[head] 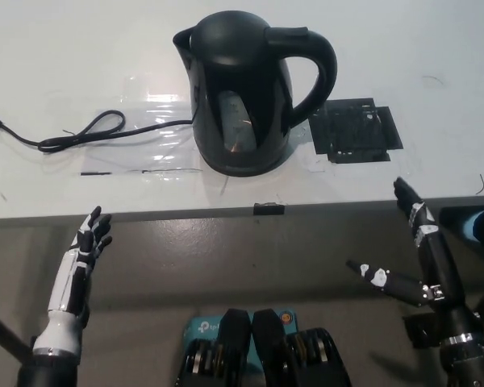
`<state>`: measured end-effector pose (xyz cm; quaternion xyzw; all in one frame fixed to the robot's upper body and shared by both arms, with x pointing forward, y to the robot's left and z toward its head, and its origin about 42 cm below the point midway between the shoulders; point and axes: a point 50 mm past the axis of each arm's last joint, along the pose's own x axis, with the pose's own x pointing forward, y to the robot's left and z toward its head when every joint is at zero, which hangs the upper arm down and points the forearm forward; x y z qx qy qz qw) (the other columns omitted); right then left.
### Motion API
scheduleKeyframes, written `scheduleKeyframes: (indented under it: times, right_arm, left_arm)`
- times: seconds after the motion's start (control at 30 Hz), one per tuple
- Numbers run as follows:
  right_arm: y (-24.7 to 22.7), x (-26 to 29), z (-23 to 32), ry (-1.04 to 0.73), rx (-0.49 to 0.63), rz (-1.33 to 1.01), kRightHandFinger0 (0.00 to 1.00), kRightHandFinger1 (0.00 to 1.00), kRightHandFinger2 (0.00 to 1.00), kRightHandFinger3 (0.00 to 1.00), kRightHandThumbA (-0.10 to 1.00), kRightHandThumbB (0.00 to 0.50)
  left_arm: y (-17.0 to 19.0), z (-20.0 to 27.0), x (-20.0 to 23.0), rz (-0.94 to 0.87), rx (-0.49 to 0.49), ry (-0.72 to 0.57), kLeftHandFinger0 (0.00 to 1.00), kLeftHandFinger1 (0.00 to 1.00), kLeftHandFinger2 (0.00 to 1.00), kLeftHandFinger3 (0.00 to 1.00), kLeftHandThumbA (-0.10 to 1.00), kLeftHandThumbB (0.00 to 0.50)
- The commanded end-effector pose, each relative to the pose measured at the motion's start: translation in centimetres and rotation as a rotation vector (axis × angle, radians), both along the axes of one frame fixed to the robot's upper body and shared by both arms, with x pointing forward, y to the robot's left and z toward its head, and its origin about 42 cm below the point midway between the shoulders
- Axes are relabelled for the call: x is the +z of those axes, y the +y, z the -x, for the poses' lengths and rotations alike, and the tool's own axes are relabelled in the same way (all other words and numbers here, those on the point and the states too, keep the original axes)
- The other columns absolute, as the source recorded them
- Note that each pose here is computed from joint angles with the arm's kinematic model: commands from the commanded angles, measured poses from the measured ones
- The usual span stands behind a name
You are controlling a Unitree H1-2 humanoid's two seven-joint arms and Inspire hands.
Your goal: Use the right hand to grab the handle of the kettle from the base and place it on the right side
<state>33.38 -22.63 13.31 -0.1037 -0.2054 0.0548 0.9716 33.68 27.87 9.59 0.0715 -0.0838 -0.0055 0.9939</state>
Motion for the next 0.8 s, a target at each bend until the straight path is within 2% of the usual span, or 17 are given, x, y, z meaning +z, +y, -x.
scheduleKeyframes:
  times: [0.0, 0.23, 0.27, 0.33, 0.4, 0.67, 0.77]
  right_arm:
    - [0.2, 3.6, 0.7, -0.186, 0.035, -0.042, 1.00, 1.00, 1.00, 1.00, 0.97, 0.290]
    - [0.8, 8.7, 1.6, -0.376, 0.051, -0.085, 1.00, 1.00, 1.00, 1.00, 1.00, 0.246]
    - [1.1, 9.6, 1.5, -0.397, 0.058, -0.089, 1.00, 1.00, 1.00, 1.00, 1.00, 0.262]
    - [1.3, 10.6, 1.2, -0.406, 0.050, -0.089, 1.00, 1.00, 1.00, 1.00, 1.00, 0.260]
    - [1.6, 12.2, 0.4, -0.416, 0.044, -0.078, 1.00, 1.00, 1.00, 1.00, 0.99, 0.232]
    - [2.5, 17.4, -4.1, -0.399, -0.006, -0.035, 1.00, 1.00, 1.00, 1.00, 0.99, 0.293]
    - [3.1, 19.7, -6.4, -0.346, -0.029, -0.034, 1.00, 1.00, 1.00, 1.00, 0.96, 0.299]
  left_arm:
    - [0.7, -0.7, 2.0, 0.000, -0.025, -0.105, 1.00, 1.00, 1.00, 1.00, 1.00, 0.500]
    - [0.7, 0.6, 1.2, -0.002, -0.015, -0.089, 1.00, 1.00, 1.00, 1.00, 1.00, 0.500]
    - [0.8, 1.1, 0.8, 0.003, -0.015, -0.077, 1.00, 1.00, 1.00, 1.00, 1.00, 0.500]
    - [0.8, 1.7, 0.5, 0.003, -0.014, -0.064, 1.00, 1.00, 1.00, 1.00, 1.00, 0.500]
    - [0.9, 2.4, 0.0, -0.013, -0.008, -0.054, 1.00, 1.00, 1.00, 1.00, 1.00, 0.500]
    - [0.9, 3.5, -1.2, -0.020, -0.002, -0.036, 1.00, 1.00, 1.00, 1.00, 1.00, 0.500]
    - [0.9, 3.9, -1.4, -0.013, -0.001, -0.025, 1.00, 1.00, 1.00, 1.00, 1.00, 0.500]
